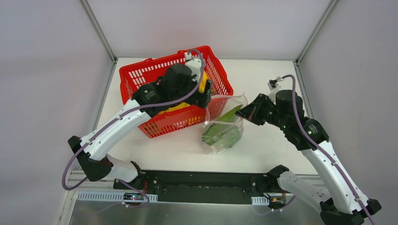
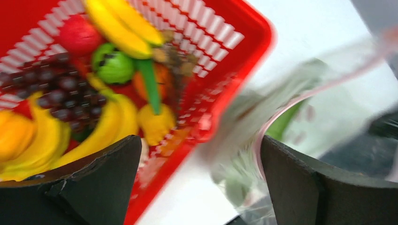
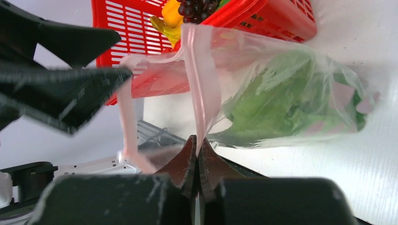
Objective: Place the food in the zip-top bag and seal the zipper
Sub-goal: Adjust the zipper food storage bag at the center of the board.
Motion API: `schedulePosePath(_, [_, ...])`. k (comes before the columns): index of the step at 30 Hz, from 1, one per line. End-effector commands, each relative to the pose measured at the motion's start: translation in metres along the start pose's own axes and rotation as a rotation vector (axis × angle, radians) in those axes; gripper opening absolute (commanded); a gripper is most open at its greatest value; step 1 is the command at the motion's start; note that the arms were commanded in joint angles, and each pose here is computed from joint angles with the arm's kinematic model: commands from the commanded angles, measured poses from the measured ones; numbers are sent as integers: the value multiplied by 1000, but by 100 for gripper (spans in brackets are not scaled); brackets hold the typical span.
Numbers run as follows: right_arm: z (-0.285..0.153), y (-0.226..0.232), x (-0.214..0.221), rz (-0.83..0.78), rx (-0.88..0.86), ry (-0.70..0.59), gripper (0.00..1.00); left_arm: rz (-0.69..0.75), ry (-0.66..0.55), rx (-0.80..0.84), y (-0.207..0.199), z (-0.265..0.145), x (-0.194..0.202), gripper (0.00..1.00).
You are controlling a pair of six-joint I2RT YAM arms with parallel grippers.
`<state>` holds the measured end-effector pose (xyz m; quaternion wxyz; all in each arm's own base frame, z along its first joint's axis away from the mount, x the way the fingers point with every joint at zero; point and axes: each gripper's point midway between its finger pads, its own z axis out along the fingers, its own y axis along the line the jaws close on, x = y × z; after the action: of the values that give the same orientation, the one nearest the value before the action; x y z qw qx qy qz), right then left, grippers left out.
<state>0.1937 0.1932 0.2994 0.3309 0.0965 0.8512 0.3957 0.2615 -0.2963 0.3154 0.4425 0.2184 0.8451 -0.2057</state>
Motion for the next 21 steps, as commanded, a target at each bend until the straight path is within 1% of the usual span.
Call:
schedulePosePath(1, [-10, 23, -8, -3, -102, -34, 0, -28, -65, -145, 62, -17, -13, 98])
schedulePosePath(4, [-12, 26, -3, -3, -115, -4, 0, -30, -68, -159, 74, -16, -12, 97])
schedulePosePath(6, [-14, 25, -5, -2, -106, -14, 0, -33, -73, -172, 79, -17, -14, 98])
schedulePosePath(9, [-15, 21, -8, -1, -81, -31, 0, -25, -85, -139, 74, -18, -18, 99])
schedulePosePath(11, [-15, 20, -8, -1, -75, -32, 0, -20, -89, -165, 81, -17, -22, 99])
schedulePosePath(14, [-13, 20, -8, 0, -78, -31, 0, -47, -58, -211, 103, -8, -24, 99])
schedulePosePath(17, [-12, 19, -6, 2, -77, -22, 0, -104, -11, -287, 137, 8, -20, 99])
schedulePosePath(21, [-12, 20, -7, 4, -81, -26, 0, -223, 34, -392, 186, 37, -5, 99])
